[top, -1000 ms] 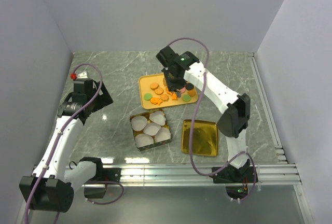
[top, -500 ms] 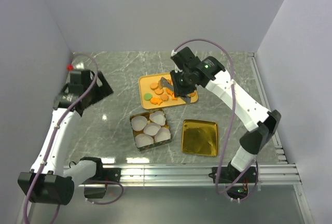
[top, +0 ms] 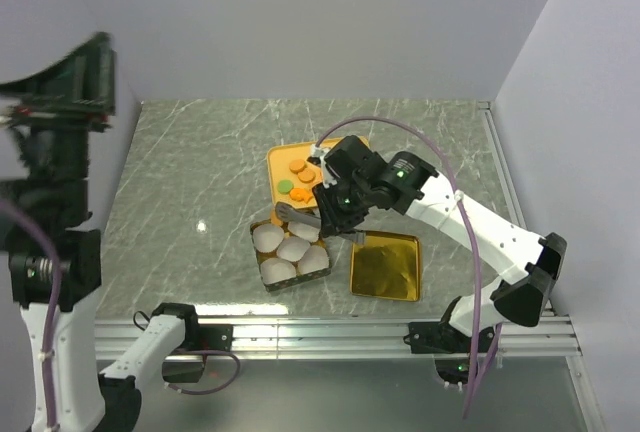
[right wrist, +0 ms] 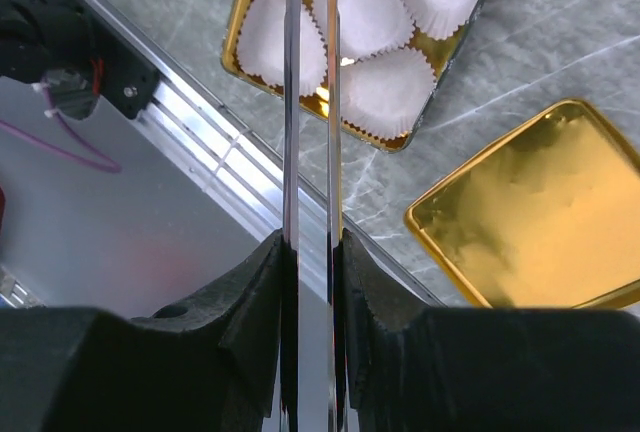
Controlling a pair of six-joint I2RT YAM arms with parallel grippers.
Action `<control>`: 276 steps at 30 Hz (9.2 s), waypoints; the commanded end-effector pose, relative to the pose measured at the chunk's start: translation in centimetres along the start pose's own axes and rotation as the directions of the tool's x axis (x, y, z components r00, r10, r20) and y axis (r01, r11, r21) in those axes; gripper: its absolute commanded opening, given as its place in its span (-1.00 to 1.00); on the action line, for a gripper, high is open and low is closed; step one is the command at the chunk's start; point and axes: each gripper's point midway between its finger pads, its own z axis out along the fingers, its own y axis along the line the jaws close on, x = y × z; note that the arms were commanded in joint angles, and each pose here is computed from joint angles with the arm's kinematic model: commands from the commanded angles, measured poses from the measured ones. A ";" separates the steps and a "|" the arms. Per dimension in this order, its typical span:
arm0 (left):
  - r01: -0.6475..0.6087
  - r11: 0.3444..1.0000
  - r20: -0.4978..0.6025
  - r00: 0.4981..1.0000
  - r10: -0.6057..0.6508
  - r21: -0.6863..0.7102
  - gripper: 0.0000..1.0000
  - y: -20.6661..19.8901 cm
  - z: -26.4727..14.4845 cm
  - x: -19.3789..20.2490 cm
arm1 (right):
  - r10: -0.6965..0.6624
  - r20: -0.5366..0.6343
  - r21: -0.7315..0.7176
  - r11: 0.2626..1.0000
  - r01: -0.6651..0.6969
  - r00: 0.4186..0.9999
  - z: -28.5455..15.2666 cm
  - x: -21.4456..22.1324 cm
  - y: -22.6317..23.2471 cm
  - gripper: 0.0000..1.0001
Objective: Pack the cookies
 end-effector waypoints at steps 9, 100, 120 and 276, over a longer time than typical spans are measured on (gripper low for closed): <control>-0.077 0.746 0.389 0.886 -0.253 0.661 0.99 -19.0 -6.5 -12.1 | -0.030 -0.036 -0.012 0.999 0.030 0.999 4.1 0.3 0.7 -1.00; -0.672 0.394 -0.539 0.740 0.403 -0.628 0.99 31.3 -17.9 6.3 | 0.156 0.034 0.426 0.891 -0.155 0.987 4.5 -8.3 -12.8 -0.08; -0.685 0.452 -0.540 0.728 0.422 -0.571 0.96 33.5 -18.4 8.7 | 0.200 -0.110 0.460 0.879 -0.129 0.974 8.0 -5.9 -13.1 0.01; -0.718 0.527 -0.616 0.680 0.397 -0.454 0.76 33.2 -17.7 12.1 | 0.117 -0.043 0.228 0.968 -0.104 0.992 3.6 -1.5 -3.1 -0.23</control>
